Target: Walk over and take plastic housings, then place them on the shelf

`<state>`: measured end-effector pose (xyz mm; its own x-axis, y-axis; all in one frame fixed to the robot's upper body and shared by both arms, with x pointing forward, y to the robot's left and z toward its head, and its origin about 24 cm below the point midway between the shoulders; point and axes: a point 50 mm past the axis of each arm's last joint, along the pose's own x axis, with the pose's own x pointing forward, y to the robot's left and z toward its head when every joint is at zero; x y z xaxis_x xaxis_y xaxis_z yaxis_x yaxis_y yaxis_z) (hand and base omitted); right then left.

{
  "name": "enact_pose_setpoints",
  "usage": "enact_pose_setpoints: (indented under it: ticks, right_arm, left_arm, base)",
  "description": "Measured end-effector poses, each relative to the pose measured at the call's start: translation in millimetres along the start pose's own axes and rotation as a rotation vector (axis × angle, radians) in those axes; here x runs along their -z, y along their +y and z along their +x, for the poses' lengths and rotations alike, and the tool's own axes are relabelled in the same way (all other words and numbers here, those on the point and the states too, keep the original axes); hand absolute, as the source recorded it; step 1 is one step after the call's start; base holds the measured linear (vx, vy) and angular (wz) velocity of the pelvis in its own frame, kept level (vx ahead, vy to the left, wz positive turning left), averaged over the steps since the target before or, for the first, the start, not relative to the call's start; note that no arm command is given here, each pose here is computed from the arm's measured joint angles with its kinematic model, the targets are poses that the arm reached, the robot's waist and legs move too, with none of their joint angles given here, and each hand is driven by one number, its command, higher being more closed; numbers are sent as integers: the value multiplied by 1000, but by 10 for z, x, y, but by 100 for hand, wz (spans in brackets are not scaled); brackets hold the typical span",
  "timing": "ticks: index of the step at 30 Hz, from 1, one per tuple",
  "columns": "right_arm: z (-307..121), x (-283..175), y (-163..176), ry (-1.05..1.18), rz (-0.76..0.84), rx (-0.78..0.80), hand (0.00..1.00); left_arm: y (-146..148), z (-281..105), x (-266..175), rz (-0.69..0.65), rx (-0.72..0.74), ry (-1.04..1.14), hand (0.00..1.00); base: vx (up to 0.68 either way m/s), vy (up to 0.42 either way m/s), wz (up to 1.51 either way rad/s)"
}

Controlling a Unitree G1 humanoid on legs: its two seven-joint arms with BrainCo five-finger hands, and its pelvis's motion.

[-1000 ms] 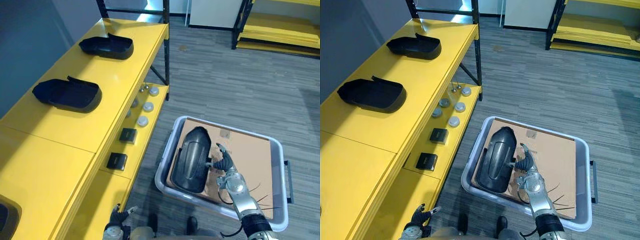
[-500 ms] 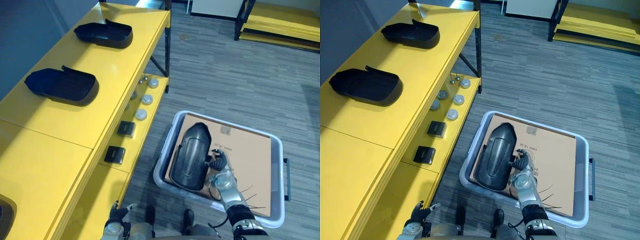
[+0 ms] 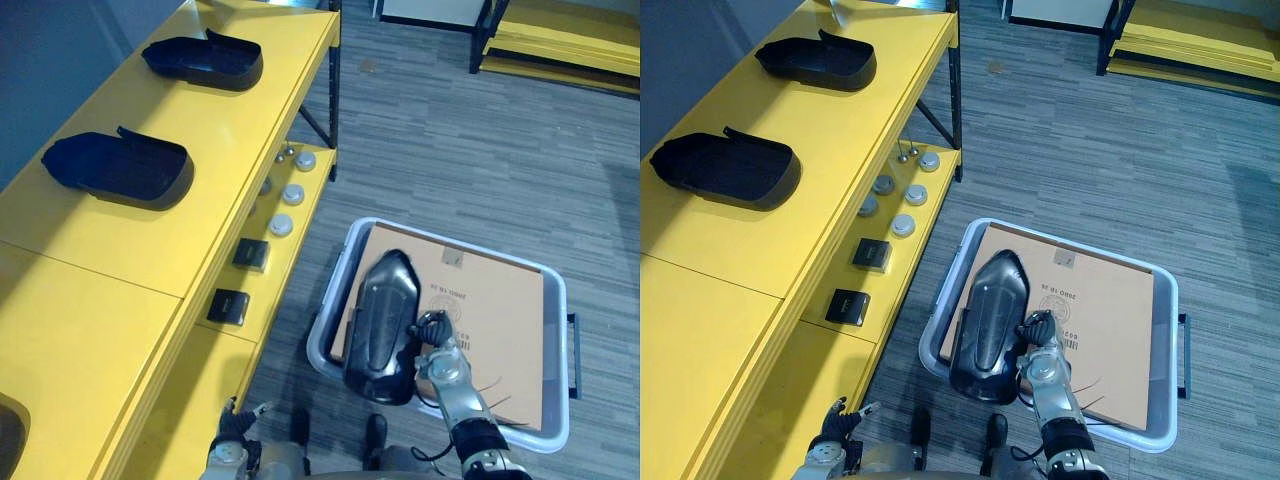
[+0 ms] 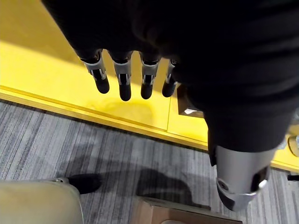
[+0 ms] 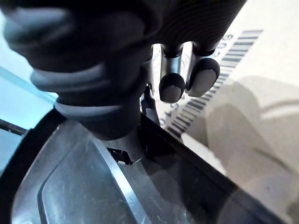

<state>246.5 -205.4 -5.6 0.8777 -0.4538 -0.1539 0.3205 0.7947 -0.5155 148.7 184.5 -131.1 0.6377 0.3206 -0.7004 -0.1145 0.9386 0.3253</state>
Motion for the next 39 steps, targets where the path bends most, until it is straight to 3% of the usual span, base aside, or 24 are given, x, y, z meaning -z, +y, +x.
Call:
enact_pose_setpoints:
  ticks: [9, 17, 21, 29, 39]
  right_arm:
    - [-70, -329, -400, -179, 42, 227, 100]
    - [-150, -751, -494, -374, 79, 296, 100]
    - [-217, -931, -494, -455, 113, 296, 100]
    - [-332, -1333, -365, -634, 248, 217, 100]
    - [-390, -1402, -220, -635, 348, 115, 100]
  left_arm:
    - [-221, -301, -1116, -102, 106, -515, 0]
    - [-103, -1012, -2047, -268, 122, -1034, 0]
    - [-136, -1222, -2213, -255, 140, -1165, 0]
    - [-393, -1460, -2405, -55, 183, -1346, 0]
    - [-526, -1413, -2493, 25, 132, -1366, 0]
  base:
    - [-43, 1, -4]
    - [19, -4, -3]
    - [-13, -7, -5]
    - [-39, 4, -11]
    - [-24, 0, -4]
